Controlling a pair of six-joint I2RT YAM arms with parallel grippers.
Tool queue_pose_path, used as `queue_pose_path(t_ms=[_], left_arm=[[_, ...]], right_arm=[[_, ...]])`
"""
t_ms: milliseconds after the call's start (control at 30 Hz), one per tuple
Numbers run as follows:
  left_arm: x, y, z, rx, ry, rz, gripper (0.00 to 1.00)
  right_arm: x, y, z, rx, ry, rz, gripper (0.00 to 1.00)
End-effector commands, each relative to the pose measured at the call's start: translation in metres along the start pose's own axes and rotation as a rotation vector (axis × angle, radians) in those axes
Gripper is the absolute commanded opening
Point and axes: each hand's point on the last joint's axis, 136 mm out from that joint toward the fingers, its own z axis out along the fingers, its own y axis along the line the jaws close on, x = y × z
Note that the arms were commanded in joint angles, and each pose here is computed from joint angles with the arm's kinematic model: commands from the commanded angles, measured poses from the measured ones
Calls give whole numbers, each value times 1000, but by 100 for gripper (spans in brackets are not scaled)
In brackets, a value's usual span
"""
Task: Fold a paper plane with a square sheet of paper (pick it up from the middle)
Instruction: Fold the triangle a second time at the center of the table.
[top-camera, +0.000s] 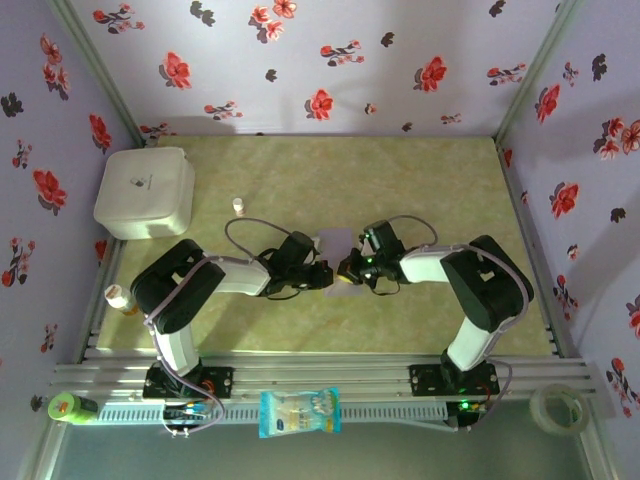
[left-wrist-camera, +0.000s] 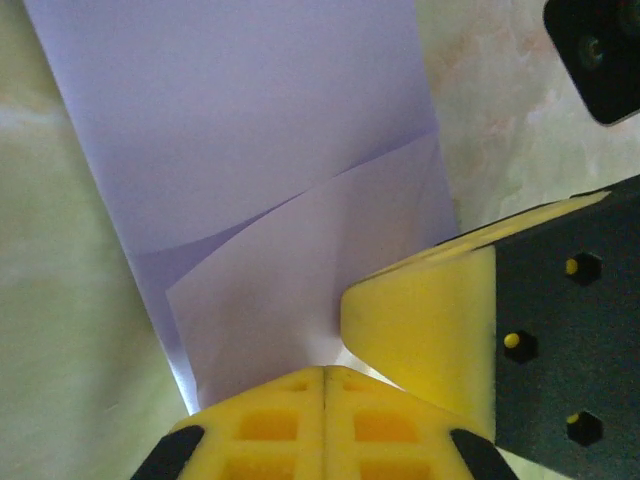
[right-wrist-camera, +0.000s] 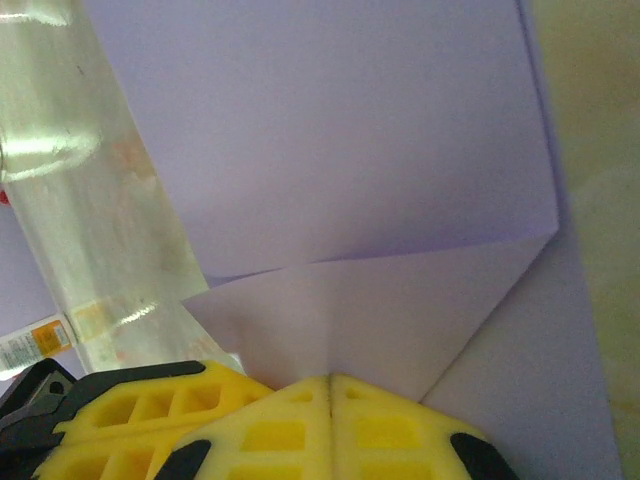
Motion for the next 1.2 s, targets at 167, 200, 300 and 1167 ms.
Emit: queue_pose_path(t_ms=[167, 200, 300, 1167], left_arm=[[39, 51, 0, -186, 123, -9, 0], [40, 51, 0, -186, 123, -9, 0], [40, 53, 1, -188, 124, -10, 0], [11, 11, -13, -101, 64, 9, 0]], right_arm=[[-42, -30, -16, 73, -104, 84, 2], [-46, -31, -18, 76, -113, 90, 2], [-60, -43, -23, 98, -155, 122, 2], [-32, -50, -7, 177, -55, 76, 0]])
